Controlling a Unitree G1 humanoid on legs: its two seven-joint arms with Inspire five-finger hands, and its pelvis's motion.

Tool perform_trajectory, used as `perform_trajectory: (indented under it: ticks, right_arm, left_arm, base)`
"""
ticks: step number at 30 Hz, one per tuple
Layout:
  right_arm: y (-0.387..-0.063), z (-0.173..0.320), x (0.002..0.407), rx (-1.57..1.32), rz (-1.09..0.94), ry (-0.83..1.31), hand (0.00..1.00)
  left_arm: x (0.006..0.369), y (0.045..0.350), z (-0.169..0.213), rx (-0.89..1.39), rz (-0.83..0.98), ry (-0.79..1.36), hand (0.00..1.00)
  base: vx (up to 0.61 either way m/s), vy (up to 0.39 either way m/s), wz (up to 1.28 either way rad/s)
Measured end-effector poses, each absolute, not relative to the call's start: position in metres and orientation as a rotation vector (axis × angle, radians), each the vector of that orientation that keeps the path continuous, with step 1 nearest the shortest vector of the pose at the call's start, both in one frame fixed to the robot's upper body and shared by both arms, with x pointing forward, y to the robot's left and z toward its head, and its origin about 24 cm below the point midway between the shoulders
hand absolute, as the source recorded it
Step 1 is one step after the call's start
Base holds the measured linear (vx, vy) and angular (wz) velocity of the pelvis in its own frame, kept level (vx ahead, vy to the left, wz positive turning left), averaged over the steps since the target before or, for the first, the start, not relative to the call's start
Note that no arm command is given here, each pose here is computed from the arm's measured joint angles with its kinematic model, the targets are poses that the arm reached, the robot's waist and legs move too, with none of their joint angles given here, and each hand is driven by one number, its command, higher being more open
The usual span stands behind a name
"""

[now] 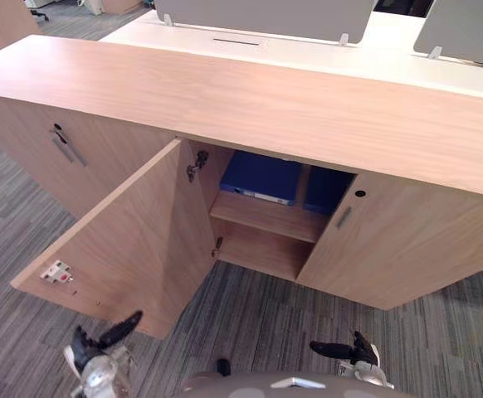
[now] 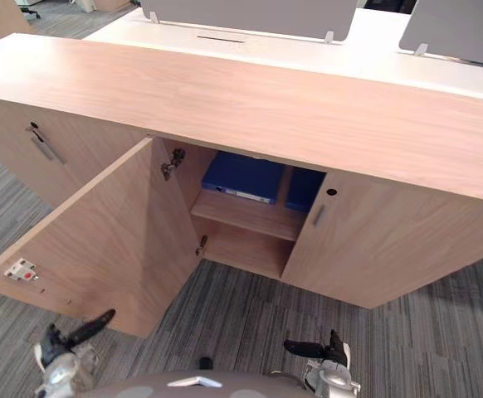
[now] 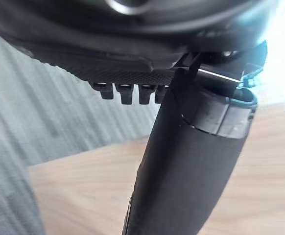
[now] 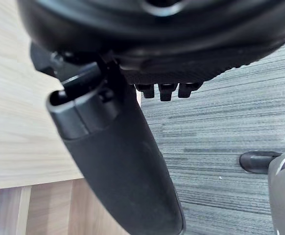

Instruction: Walk over to the cabinet, pick up the folder, carry it to the office cabinet, place the folder inside the office cabinet, then close the office cabinet door

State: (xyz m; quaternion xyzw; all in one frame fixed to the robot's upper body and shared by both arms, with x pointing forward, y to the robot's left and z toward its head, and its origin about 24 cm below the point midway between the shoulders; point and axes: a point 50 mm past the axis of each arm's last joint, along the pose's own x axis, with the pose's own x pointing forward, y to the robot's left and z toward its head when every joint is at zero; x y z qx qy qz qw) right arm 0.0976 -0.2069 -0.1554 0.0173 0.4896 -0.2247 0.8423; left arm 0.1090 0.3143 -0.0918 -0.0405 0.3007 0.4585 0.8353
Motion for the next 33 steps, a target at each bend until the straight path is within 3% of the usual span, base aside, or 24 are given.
perform_trajectory:
  ticks: [4, 11, 18, 33]
  right_arm:
    - [-0.207, -0.154, 0.104, 0.036, -0.463, 1.02, 1.0]
    - [-0.202, -0.153, 0.109, 0.023, -0.414, 1.006, 1.0]
    - [-0.203, -0.157, 0.091, 0.024, -0.424, 1.051, 1.0]
    - [-0.198, -0.158, 0.09, 0.046, -0.397, 1.053, 1.0]
  left_arm:
    - [0.14, 0.33, -0.063, -0.038, 0.933, 0.466, 1.0]
    - [0.147, 0.329, -0.057, -0.019, 0.89, 0.436, 1.0]
    - [0.147, 0.328, -0.048, -0.002, 0.848, 0.39, 1.0]
    - [0.116, 0.264, -0.05, -0.113, 0.576, 0.391, 1.0]
  base:
    - [0.04, -0.002, 0.13]
    - [-0.06, 0.003, -0.04]
    - [-0.09, -0.011, -0.08]
    - [-0.01, 0.004, 0.02]
